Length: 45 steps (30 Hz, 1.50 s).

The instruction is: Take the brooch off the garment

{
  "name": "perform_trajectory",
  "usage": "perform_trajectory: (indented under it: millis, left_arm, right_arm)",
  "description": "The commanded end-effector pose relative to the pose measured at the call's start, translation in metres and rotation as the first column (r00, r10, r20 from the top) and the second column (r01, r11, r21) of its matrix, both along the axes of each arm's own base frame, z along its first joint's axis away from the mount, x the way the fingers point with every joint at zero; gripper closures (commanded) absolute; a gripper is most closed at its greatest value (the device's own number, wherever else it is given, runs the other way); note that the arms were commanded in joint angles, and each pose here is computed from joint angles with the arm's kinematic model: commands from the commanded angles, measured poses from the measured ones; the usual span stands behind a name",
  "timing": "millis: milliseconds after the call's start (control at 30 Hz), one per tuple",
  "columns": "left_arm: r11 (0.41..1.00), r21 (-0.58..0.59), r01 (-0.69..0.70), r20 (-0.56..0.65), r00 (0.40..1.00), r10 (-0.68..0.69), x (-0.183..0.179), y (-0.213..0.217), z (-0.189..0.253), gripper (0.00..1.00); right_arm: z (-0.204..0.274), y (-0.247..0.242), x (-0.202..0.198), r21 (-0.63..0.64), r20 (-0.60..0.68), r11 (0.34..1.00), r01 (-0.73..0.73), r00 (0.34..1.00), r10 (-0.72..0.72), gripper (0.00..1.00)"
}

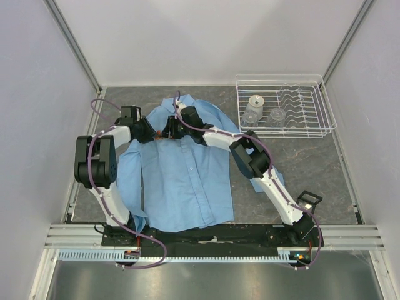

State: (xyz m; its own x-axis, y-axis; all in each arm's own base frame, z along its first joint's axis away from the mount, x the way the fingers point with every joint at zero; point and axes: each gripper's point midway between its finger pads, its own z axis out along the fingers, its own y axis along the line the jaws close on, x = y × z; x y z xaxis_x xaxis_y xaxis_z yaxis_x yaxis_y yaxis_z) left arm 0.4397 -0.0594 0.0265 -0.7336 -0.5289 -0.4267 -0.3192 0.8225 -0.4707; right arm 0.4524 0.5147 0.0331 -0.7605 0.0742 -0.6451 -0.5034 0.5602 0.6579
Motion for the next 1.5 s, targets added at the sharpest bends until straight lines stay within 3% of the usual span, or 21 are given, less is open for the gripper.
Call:
perform_trajectory:
  millis: [0, 167, 500, 733, 1000, 1133, 1267, 1467]
  left_arm:
    - [0.995, -0.09, 0.039, 0.097, 0.995, -0.03, 0.007, -0.018, 0.029, 0.59]
    - [0.993, -0.11, 0.052, 0.137, 0.99, -0.037, 0.01, -0.022, 0.037, 0.57]
    - [0.989, -0.143, 0.04, 0.109, 0.994, -0.025, 0.011, -0.024, 0.025, 0.55]
    - [0.992, -0.124, -0.001, 0.062, 0.998, 0.009, 0.005, -0.018, 0.01, 0.54]
    - [0.998, -0.055, -0.041, 0.032, 0.999, 0.043, 0.004, -0.005, 0.0, 0.51]
    - [0.987, -0.158, 0.027, 0.035, 0.999, -0.022, 0.002, -0.025, -0.004, 0.51]
    - [0.976, -0.203, 0.08, 0.142, 0.989, -0.052, 0.015, -0.035, 0.012, 0.51]
    - [0.954, -0.28, 0.105, 0.136, 0.988, -0.069, 0.015, -0.047, 0.014, 0.51]
  right_arm:
    - [-0.007, -0.013, 0.0, -0.015, -0.02, 1.0, 0.012, 1.0, -0.013, 0.59]
    - [0.007, -0.024, 0.0, -0.026, 0.027, 0.999, 0.023, 0.999, -0.022, 0.57]
    - [0.033, -0.034, 0.001, 0.021, 0.085, 1.0, 0.017, 0.996, -0.019, 0.6]
    - [0.009, -0.053, 0.012, -0.072, 0.067, 0.991, 0.115, 0.992, -0.111, 0.66]
    - [0.001, -0.055, 0.015, -0.068, 0.037, 0.989, 0.133, 0.991, -0.13, 0.66]
    - [-0.003, -0.053, 0.014, -0.062, 0.021, 0.991, 0.122, 0.992, -0.121, 0.66]
    - [-0.006, -0.051, 0.014, -0.056, 0.007, 0.992, 0.114, 0.993, -0.114, 0.67]
    - [-0.006, -0.049, 0.012, -0.048, 0.002, 0.993, 0.104, 0.995, -0.104, 0.67]
